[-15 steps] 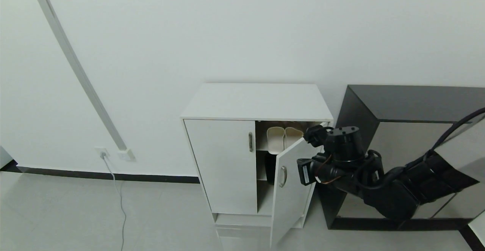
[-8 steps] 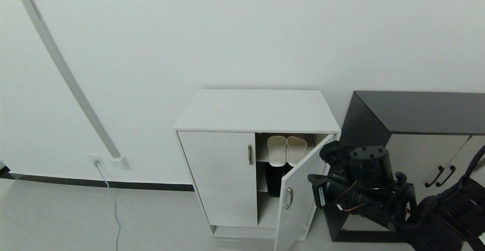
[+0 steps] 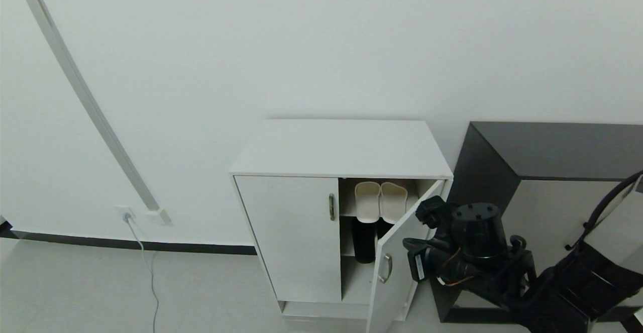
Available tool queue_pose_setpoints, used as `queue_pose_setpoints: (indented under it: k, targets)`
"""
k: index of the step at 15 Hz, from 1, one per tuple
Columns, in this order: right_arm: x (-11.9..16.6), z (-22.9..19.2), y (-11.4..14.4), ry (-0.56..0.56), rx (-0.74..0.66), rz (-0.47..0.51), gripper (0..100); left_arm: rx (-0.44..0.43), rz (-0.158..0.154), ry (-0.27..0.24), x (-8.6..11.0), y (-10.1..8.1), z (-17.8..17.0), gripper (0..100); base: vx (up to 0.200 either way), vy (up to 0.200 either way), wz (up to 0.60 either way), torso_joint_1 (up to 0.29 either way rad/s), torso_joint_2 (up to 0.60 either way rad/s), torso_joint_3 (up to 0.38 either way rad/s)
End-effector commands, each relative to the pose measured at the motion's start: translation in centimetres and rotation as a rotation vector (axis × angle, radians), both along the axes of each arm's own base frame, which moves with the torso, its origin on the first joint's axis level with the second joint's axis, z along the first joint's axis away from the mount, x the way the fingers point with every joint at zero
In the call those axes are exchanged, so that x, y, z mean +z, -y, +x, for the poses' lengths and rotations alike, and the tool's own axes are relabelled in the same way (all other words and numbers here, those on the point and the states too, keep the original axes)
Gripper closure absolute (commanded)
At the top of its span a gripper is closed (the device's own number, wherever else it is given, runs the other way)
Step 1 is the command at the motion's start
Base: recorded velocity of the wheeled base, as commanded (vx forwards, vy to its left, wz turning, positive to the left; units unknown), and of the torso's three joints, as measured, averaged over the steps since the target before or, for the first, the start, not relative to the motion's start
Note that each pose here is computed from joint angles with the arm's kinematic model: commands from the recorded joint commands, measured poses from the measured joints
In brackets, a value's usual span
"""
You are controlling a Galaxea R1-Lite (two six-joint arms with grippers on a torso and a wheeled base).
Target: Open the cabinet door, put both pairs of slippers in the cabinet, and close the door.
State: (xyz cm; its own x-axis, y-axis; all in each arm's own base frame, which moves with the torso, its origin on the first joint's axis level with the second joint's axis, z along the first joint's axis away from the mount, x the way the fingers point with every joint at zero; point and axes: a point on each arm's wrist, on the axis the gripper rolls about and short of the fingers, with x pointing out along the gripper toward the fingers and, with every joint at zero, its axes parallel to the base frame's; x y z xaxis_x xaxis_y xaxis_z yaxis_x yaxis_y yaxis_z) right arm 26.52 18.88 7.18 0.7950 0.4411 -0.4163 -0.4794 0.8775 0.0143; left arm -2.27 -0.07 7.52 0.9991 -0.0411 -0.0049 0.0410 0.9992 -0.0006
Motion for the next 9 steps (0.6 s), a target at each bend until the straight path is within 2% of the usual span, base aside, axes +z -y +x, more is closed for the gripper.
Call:
queue_pose_setpoints:
  k: [1,9]
  targets:
    - [-1.3,0.8,-0.2,-0.029,-0.011,-0.008,100,0.0,-0.001,0.0,0.0,0.0,0.0,100,0.0,0.0,0.0,0.0,0.0,0.0]
    - [-2.6,4.4,-2.4,0.01,-0.027,0.028,100,0.0,-0.001,0.0,0.0,0.0,0.0,100,0.0,0.0,0.0,0.0,0.0,0.0]
